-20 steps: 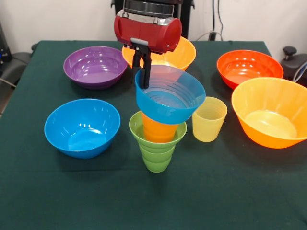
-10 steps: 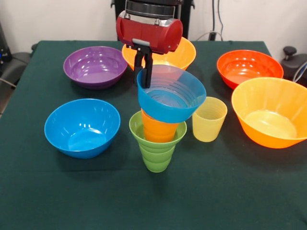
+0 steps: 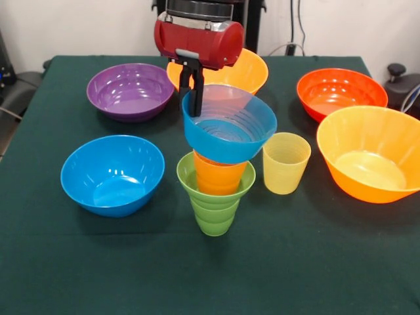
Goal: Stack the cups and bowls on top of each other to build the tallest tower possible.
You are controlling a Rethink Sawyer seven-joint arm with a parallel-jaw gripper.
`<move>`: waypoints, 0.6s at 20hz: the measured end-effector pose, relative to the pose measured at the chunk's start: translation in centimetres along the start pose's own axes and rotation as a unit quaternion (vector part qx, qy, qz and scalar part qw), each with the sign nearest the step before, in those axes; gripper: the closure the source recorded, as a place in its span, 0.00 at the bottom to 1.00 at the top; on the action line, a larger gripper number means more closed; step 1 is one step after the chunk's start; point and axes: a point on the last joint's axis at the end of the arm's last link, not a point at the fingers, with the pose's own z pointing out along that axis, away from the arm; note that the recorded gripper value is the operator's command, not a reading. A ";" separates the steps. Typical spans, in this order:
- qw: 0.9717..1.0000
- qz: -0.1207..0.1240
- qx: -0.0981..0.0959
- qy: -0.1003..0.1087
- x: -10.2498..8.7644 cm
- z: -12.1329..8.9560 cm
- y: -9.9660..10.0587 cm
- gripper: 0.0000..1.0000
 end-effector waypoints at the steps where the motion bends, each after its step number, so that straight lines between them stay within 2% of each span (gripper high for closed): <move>1: 1.000 0.001 -0.001 0.000 0.0 0.0 -0.1 1.00; 12: 0.999 0.033 -0.021 -0.007 -1.2 0.4 -2.2 1.00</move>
